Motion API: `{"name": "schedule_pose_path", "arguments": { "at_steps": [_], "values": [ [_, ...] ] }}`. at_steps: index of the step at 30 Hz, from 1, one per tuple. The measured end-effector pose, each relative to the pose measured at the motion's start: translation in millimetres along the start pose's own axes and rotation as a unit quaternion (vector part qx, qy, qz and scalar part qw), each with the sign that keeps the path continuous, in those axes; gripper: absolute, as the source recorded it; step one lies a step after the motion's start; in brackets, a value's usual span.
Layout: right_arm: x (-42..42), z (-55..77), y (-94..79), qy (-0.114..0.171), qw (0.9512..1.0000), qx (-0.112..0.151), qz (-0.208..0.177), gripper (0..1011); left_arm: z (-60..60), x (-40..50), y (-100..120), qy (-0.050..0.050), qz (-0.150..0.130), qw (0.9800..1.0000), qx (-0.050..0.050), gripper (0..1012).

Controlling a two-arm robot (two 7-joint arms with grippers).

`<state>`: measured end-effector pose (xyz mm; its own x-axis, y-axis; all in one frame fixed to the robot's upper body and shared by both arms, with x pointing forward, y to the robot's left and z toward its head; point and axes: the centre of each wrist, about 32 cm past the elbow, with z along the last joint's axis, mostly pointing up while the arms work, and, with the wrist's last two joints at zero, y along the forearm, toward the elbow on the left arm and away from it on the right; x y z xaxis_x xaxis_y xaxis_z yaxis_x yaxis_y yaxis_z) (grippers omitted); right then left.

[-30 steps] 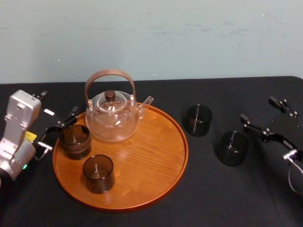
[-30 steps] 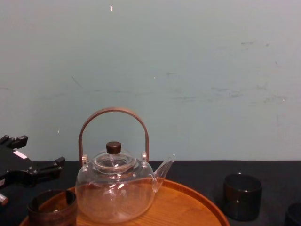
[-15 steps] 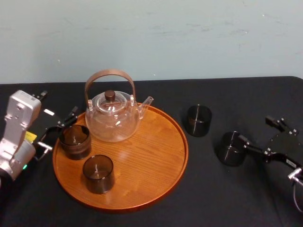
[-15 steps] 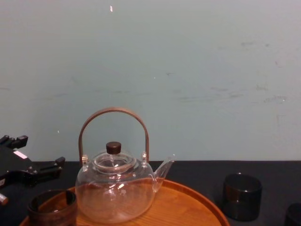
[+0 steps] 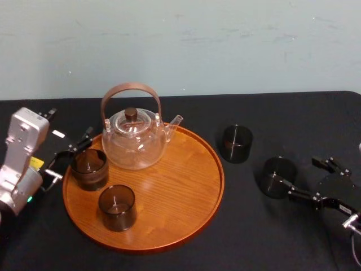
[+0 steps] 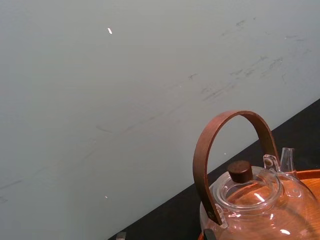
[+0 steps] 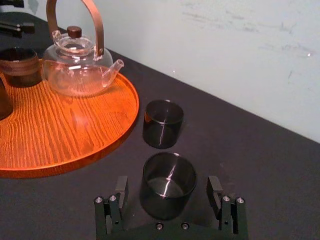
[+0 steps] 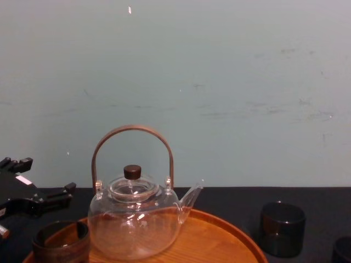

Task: Pick up the glass from the table and place it on the tray.

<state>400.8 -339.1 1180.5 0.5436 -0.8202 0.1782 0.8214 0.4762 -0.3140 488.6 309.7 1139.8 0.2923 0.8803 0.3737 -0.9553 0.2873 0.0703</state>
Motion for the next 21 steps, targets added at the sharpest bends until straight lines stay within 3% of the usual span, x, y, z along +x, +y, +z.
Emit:
{"name": "schedule_pose_path", "arguments": {
  "at_steps": [21],
  "values": [
    [1.0,-3.9,16.6,0.043,0.9979,-0.049,-0.005,1002,0.0,0.0,0,0.000,0.000,1.0000,0.000,1001]
  ]
}}
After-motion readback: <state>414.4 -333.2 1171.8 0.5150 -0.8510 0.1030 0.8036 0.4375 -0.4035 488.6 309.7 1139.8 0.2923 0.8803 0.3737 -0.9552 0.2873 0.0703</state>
